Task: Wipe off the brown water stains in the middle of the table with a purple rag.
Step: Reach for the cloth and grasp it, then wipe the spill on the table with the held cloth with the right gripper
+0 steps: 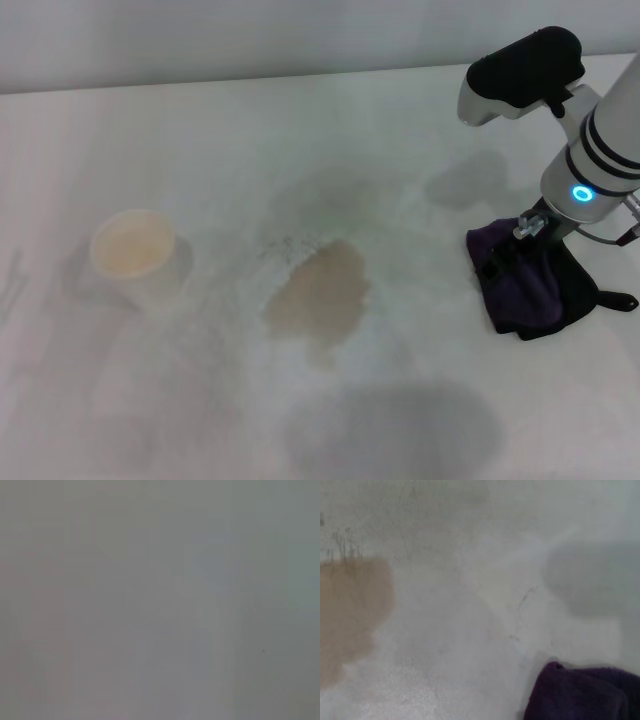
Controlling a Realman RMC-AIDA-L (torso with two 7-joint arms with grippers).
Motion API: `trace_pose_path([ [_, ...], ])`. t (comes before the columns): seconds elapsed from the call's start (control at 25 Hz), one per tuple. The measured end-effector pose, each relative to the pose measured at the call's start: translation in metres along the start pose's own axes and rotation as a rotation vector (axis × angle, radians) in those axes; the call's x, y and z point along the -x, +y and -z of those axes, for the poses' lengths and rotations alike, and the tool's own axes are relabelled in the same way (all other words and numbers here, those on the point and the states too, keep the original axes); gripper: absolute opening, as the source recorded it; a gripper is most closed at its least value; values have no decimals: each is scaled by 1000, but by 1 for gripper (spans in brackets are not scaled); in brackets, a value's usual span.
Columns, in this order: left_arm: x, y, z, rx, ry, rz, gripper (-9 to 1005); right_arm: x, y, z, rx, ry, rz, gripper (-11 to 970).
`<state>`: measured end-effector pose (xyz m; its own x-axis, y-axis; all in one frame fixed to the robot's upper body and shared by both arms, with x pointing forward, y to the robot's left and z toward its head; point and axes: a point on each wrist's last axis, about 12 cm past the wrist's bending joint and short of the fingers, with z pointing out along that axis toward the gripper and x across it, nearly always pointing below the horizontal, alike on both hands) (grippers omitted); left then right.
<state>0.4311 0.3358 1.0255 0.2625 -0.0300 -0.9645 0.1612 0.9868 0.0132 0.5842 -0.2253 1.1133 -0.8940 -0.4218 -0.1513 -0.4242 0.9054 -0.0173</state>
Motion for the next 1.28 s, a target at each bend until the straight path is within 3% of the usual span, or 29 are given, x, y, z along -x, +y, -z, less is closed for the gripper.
trace_pose_path([
  [0.64, 0, 0, -2, -8, -1, -2, 877, 4, -10, -3, -24, 17, -19, 589],
  [1.28, 0, 0, -2, -3, 4, -2, 876, 12, -5, -8, -26, 16, -4, 404],
])
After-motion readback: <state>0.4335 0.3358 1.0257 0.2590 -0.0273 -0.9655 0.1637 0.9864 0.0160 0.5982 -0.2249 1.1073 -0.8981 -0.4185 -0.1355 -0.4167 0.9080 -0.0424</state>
